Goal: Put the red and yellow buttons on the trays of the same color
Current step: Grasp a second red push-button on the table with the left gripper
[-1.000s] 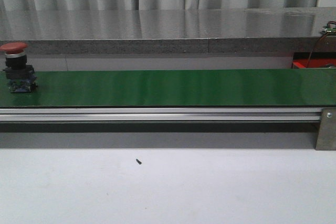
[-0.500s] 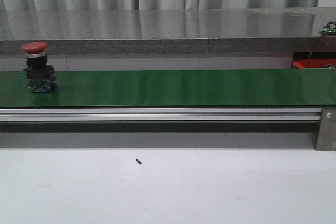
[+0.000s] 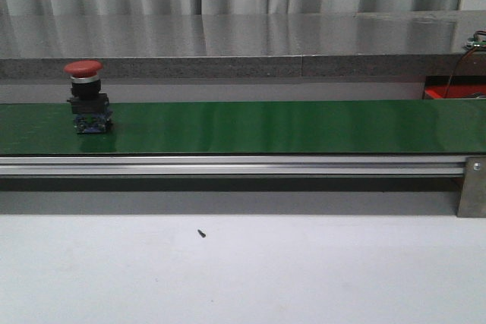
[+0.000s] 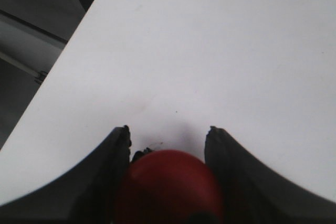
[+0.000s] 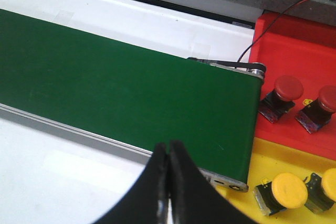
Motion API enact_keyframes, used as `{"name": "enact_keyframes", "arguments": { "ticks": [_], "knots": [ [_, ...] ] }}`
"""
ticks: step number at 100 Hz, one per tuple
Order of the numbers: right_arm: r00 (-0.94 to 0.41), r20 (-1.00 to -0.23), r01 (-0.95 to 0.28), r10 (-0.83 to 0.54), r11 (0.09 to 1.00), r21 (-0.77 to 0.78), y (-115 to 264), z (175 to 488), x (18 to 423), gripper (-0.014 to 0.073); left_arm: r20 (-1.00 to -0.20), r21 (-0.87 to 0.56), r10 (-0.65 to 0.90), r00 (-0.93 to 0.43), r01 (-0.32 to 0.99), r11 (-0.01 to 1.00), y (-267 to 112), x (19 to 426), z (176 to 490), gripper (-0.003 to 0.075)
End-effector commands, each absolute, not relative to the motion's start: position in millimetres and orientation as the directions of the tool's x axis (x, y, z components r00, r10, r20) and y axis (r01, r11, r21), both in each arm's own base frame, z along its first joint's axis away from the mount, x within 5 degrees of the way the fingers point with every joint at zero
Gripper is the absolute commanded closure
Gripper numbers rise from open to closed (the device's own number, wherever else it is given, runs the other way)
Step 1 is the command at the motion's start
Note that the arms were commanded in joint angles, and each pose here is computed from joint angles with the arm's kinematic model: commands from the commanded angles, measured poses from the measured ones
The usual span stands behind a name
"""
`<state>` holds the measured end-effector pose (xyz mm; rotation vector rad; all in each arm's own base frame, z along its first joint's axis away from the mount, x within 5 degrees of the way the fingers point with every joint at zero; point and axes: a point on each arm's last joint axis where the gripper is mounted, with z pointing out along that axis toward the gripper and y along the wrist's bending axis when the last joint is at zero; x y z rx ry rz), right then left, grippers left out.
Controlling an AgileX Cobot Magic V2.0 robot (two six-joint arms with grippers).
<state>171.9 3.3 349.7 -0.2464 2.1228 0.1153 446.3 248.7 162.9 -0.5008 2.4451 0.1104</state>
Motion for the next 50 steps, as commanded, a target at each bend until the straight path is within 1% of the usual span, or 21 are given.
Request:
{"name": "enact_keyframes", "arguments": {
  "ticks": [1,12,24,36,42,50],
  "knots": [
    [-0.449,-0.886,-0.203,-0.115,0.979,-0.024,2.9,363.1,172.1,0.0713,-0.696,-0.039,-0.298,-0.653,-0.380,0.924,245.8,445.5,219.4,0.0600],
    [-0.449,-0.886,-0.203,-0.115,0.979,-0.024,2.9,363.1,172.1,0.0713,-0.694,-0.054,-0.302,-0.653,-0.371,0.927,239.8,438.4,241.5,0.0606],
    [-0.449,-0.886,-0.203,-0.115,0.979,-0.024,2.9,363.1,172.1,0.0713,-0.711,-0.085,-0.309,-0.632,-0.359,0.929,230.2,427.4,276.5,0.0606],
    [-0.449,-0.886,-0.203,-0.115,0.979,-0.024,2.9,363.1,172.1,0.0713,-0.726,-0.091,-0.285,-0.626,-0.323,0.942,209.8,414.9,312.7,0.0606],
    [-0.449,-0.886,-0.203,-0.115,0.979,-0.024,2.9,363.1,172.1,0.0713,-0.740,-0.087,-0.258,-0.621,-0.292,0.953,192.6,408.7,330.4,0.0606],
    [-0.449,-0.886,-0.203,-0.115,0.979,-0.024,2.9,363.1,172.1,0.0713,-0.750,-0.086,-0.235,-0.618,-0.261,0.961,173.8,402.2,342.1,0.0606]
  ]
}}
